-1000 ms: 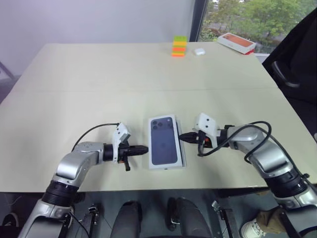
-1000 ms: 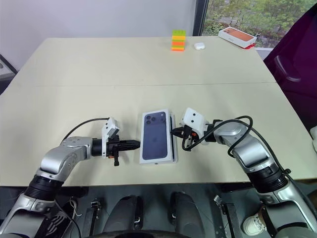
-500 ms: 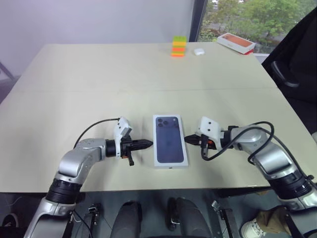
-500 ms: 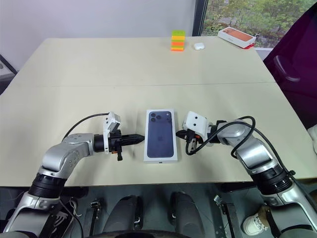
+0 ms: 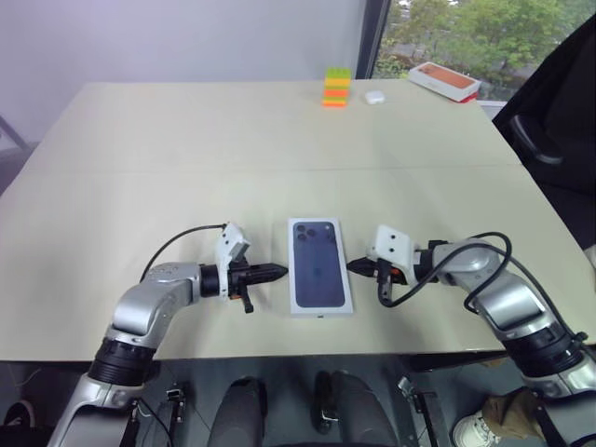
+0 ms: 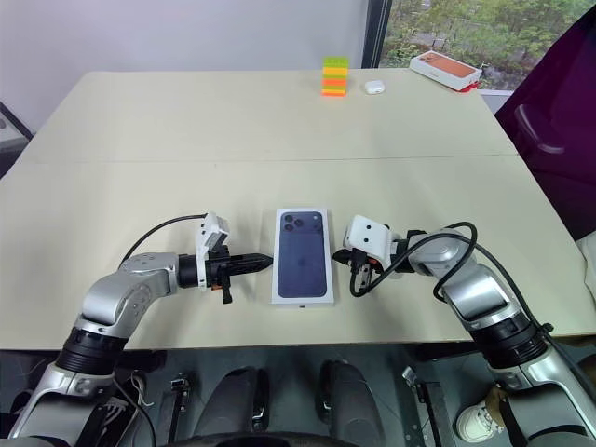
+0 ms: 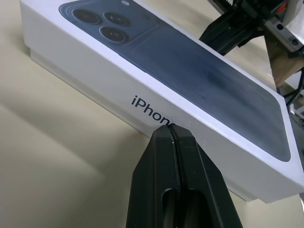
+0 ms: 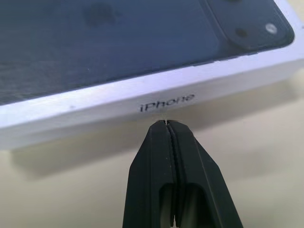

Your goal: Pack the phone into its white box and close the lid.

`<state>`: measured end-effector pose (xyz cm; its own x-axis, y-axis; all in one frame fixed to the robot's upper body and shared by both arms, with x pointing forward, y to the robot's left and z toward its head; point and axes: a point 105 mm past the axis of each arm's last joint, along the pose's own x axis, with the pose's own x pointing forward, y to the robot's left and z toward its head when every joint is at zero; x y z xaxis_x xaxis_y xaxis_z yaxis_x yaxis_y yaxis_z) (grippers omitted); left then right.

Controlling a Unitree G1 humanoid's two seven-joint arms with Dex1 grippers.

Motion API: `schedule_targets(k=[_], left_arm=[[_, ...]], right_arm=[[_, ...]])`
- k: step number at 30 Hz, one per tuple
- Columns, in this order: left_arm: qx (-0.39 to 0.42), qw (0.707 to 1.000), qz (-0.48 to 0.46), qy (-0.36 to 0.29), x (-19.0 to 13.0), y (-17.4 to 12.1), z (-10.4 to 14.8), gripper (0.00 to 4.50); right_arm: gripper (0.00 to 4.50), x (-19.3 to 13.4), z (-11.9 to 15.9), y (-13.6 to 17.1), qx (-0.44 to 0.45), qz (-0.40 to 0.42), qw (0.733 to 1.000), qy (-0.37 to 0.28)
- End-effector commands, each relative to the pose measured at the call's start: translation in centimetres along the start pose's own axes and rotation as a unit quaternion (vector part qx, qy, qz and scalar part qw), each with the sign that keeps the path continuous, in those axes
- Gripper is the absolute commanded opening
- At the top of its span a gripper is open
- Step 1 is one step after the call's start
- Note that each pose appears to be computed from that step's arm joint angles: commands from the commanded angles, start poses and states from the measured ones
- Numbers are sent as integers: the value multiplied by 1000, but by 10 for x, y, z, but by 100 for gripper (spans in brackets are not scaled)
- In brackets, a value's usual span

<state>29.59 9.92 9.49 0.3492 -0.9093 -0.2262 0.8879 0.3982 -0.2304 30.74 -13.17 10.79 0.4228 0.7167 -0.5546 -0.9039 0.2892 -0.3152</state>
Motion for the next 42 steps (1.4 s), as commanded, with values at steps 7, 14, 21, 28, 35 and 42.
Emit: schedule_targets(k=[7, 14, 21, 28, 35, 42], left_arm=[[32, 998, 32, -36, -18, 15, 30, 0], [61, 993, 29, -99, 9, 21, 67, 0], [69, 994, 3, -83, 37, 11, 53, 0], [68, 997, -30, -9, 28, 3, 17, 0], [72, 994, -77, 27, 6, -12, 6, 0], [85, 991, -98, 36, 0, -23, -2, 0]], right_arm=[[5, -17, 16, -34, -10, -52, 998, -25], [5, -6, 51, -66, 10, -116, 988, -103], [5, 20, 48, -44, 5, -94, 990, -102], [5, 23, 26, -2, -2, -1, 998, -59], [5, 5, 22, 22, 11, 67, 996, -60], [5, -13, 26, 49, 37, 158, 984, -81]])
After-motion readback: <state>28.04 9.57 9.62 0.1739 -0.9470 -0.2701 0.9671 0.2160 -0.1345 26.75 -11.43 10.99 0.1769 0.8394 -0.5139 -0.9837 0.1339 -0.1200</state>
